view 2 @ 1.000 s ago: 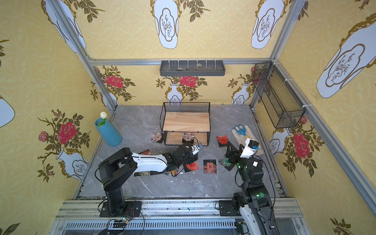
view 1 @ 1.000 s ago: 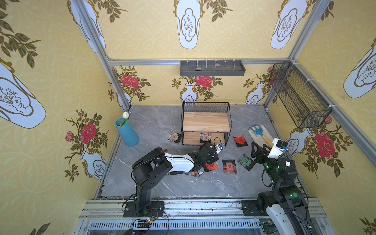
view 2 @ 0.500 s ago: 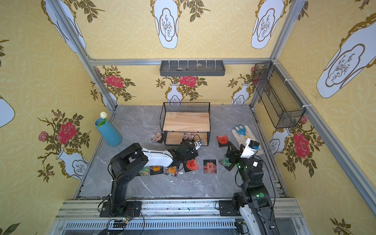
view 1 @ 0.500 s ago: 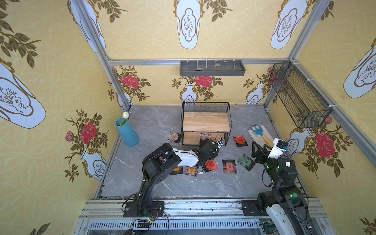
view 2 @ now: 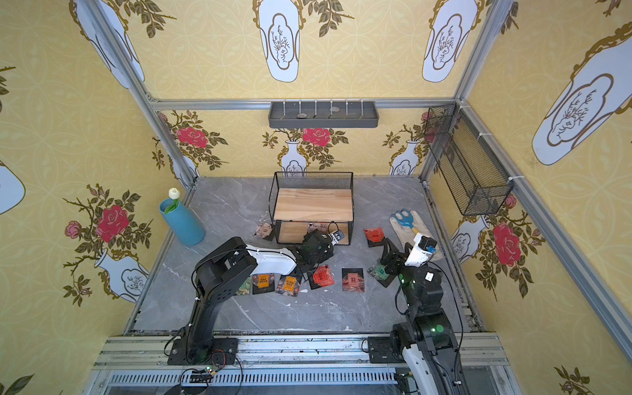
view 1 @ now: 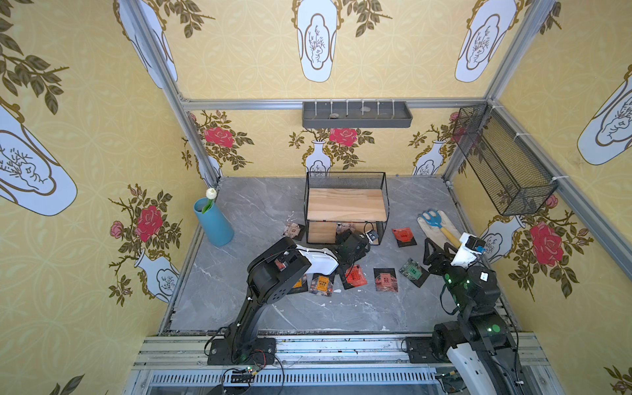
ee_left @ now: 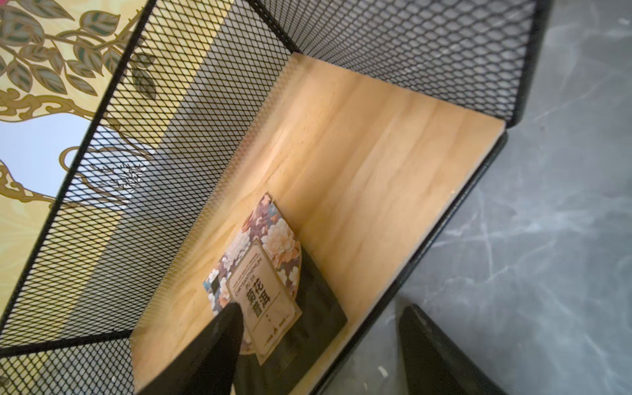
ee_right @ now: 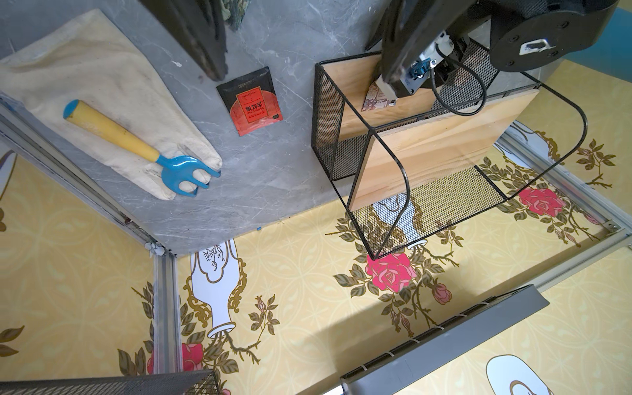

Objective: Remove the tea bags from the shelf
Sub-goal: Pick up the tea bag from the shelf.

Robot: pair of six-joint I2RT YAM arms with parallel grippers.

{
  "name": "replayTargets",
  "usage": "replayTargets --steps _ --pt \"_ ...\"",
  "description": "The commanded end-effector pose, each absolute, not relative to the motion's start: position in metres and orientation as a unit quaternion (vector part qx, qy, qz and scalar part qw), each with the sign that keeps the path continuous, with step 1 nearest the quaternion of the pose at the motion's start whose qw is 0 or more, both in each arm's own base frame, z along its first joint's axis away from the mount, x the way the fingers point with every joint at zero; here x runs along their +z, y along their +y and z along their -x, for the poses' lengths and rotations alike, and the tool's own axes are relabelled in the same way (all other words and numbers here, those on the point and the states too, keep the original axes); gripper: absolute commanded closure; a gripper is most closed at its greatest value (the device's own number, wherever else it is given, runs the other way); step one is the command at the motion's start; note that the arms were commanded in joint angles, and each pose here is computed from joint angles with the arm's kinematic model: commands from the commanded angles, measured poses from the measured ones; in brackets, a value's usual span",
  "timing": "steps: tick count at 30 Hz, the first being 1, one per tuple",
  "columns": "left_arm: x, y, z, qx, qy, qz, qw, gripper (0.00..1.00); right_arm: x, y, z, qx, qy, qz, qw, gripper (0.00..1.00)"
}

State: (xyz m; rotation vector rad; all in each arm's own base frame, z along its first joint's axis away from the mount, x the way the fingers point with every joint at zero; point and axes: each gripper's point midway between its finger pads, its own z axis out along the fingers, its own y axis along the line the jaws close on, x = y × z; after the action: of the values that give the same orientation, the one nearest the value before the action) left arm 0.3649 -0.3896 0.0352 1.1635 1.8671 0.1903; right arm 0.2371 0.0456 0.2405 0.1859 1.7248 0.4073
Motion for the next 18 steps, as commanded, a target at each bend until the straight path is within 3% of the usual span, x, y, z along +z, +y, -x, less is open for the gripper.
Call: replayTargets --steps 1,10,18 --pt "0.006 -0.381 -0.351 0.063 0.772 -0.495 0.394 0.20 0.244 0.043 -0.237 0.171 0.748 -0.084 0.636 0.26" --pt "-0.011 -0.377 -0.337 0.040 0.783 -0.512 0.351 0.30 0.245 0.040 -0.236 0.167 0.745 -0.089 0.640 0.26" --pt "-0.020 -0.368 -0.337 0.021 0.802 -0.502 0.322 0.51 0.247 0.038 -0.235 0.166 0.742 -0.093 0.643 0.26"
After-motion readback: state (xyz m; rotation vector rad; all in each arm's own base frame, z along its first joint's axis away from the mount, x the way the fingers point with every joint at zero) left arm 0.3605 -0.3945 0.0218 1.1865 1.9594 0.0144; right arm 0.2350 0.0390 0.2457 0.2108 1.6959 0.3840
